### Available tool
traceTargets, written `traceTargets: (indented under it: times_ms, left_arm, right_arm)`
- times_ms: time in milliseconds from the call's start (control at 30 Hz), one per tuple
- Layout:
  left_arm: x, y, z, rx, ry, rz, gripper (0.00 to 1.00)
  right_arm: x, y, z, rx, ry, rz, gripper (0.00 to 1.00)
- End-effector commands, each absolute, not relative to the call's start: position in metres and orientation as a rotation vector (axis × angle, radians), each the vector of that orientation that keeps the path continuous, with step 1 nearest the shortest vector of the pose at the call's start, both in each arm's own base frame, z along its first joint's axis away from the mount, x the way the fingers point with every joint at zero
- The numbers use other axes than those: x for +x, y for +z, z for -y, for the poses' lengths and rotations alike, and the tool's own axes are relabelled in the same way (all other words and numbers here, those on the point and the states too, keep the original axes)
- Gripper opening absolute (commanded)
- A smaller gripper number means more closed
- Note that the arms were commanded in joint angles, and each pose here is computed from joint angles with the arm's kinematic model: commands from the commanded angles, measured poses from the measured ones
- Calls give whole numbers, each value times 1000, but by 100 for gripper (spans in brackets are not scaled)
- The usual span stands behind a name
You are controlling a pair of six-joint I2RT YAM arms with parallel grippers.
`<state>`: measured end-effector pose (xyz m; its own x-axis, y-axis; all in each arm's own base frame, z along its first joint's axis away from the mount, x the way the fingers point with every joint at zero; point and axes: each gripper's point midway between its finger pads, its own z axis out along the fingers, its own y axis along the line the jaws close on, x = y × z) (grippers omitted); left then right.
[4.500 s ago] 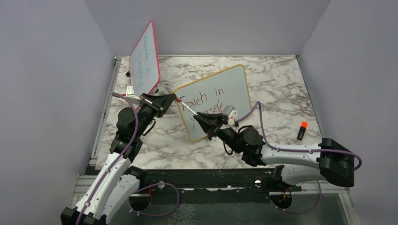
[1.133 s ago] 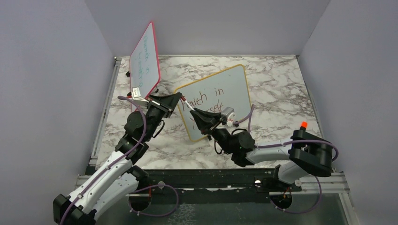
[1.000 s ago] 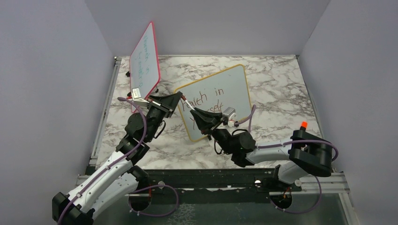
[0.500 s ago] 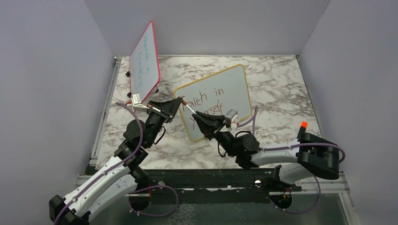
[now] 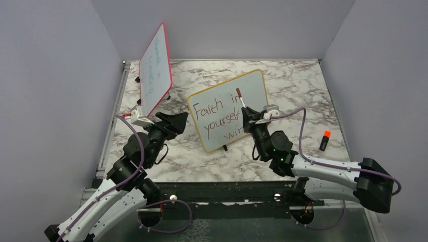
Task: Write a sentence on the whiteboard
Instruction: Place the whiteboard marker at the center of the board.
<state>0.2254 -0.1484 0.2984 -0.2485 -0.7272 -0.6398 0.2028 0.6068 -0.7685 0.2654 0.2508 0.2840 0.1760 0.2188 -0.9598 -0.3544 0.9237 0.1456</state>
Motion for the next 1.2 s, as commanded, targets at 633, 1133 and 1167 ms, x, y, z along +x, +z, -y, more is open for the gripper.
traceTargets:
  times_ms: [633, 1133, 1167]
  left_arm:
    - [216, 281, 75, -271, -352, -1714, 99]
    - [217, 276, 61, -337, -323, -1709, 99]
    - [217, 276, 61, -335, -326, -1711, 99]
  right_arm:
    - [250, 102, -50, 671, -152, -1965, 1]
    - [234, 53, -52, 836, -149, -2045, 41]
    - [234, 55, -51, 835, -145, -2043, 46]
